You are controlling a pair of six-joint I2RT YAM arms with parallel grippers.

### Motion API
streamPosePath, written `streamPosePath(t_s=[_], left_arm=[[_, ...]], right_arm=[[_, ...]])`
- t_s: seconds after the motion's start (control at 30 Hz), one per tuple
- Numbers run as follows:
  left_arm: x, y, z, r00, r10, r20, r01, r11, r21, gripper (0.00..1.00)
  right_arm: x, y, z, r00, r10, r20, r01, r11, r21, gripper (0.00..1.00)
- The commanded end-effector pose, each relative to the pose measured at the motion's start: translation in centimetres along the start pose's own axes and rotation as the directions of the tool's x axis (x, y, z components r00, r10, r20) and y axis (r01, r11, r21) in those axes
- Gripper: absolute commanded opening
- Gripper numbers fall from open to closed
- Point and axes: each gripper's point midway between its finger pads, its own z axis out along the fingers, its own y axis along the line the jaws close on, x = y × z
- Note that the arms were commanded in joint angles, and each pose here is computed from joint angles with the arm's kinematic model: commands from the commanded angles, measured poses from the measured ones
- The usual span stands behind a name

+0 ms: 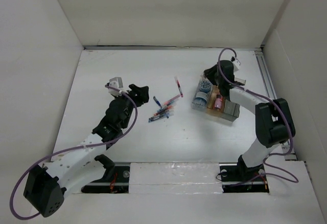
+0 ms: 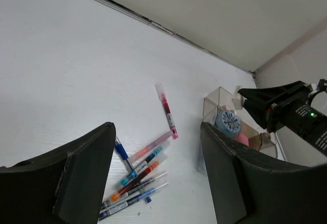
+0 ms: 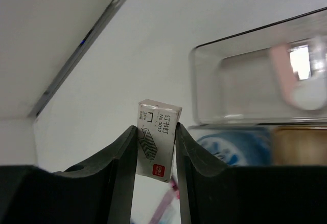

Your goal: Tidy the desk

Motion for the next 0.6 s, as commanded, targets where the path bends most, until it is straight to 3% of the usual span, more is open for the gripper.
streamPosePath(t_s=[0.0,0.13,0.33,0.57], left_arm=[[-1.4,-2.2,-0.1,1.000,0.008,0.012,-0.009,0.997,0.073,0.64],[-1.8,-2.3,-0.5,1.000,0.000,0.031,-0.002,0.996,0.086,0.64],[-2.7,-1.9,-1.2,0.997,-0.026,0.073,0.020,0.996,0.083,0.64],[-2.6,-1.9,-1.1,0.998,-0.024,0.065,0.018,0.997,0.080,0.64]], right_arm=[[-5.7,-2.2,-1.1,0.981,0.086,0.174,-0.098,0.993,0.063,0.12],[-7.6,-4.5,-1.0,0.970,0.114,0.215,-0.140,0.984,0.110,0.12],[-7.7,-7.9,0.3,0.973,0.149,0.176,-0.182,0.965,0.188,0.12],[-9.0,-8.9,0.6,0.966,0.172,0.191,-0.207,0.961,0.183,0.27]])
